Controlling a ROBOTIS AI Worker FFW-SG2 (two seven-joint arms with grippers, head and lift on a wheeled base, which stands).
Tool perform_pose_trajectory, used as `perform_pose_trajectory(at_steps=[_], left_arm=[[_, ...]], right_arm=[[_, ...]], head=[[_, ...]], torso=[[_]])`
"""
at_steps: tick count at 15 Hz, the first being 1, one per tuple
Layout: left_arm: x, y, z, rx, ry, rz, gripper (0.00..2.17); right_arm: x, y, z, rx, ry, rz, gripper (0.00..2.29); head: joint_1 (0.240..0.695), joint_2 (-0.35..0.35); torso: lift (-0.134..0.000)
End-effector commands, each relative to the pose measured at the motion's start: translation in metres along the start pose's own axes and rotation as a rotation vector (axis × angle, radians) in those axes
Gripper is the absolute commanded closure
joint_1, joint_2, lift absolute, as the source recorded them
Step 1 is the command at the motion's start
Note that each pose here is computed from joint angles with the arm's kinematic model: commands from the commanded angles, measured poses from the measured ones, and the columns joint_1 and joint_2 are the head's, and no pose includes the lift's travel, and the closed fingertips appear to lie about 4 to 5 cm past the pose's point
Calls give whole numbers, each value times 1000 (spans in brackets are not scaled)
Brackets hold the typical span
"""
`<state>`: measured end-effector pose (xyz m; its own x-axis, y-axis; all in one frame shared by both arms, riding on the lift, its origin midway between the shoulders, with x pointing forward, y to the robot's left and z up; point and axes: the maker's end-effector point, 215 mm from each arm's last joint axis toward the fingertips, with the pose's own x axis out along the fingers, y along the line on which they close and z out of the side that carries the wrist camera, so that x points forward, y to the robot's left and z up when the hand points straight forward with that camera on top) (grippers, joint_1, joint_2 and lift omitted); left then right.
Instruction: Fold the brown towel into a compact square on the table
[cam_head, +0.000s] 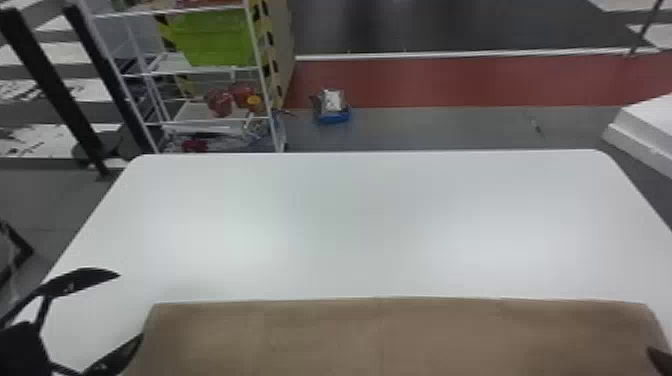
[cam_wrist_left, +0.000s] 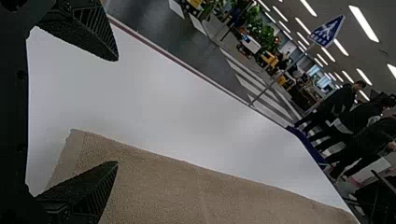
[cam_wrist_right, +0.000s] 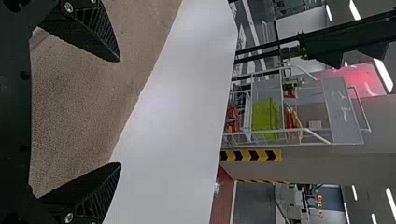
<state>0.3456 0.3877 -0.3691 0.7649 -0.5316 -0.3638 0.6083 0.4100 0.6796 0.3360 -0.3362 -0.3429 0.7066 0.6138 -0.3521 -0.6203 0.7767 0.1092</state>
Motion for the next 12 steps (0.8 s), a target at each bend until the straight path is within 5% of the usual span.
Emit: perform_pose_trajectory(at_steps=[1, 12], left_arm=[[0, 0, 0, -4, 0, 1, 100], [5, -1, 0, -5, 2, -5, 100]], right_arm=[[0, 0, 1, -2, 1, 1, 90], [8, -2, 3, -7, 1, 5, 90]], head=[[695, 88], [695, 87]], torso=[[-134], [-134]])
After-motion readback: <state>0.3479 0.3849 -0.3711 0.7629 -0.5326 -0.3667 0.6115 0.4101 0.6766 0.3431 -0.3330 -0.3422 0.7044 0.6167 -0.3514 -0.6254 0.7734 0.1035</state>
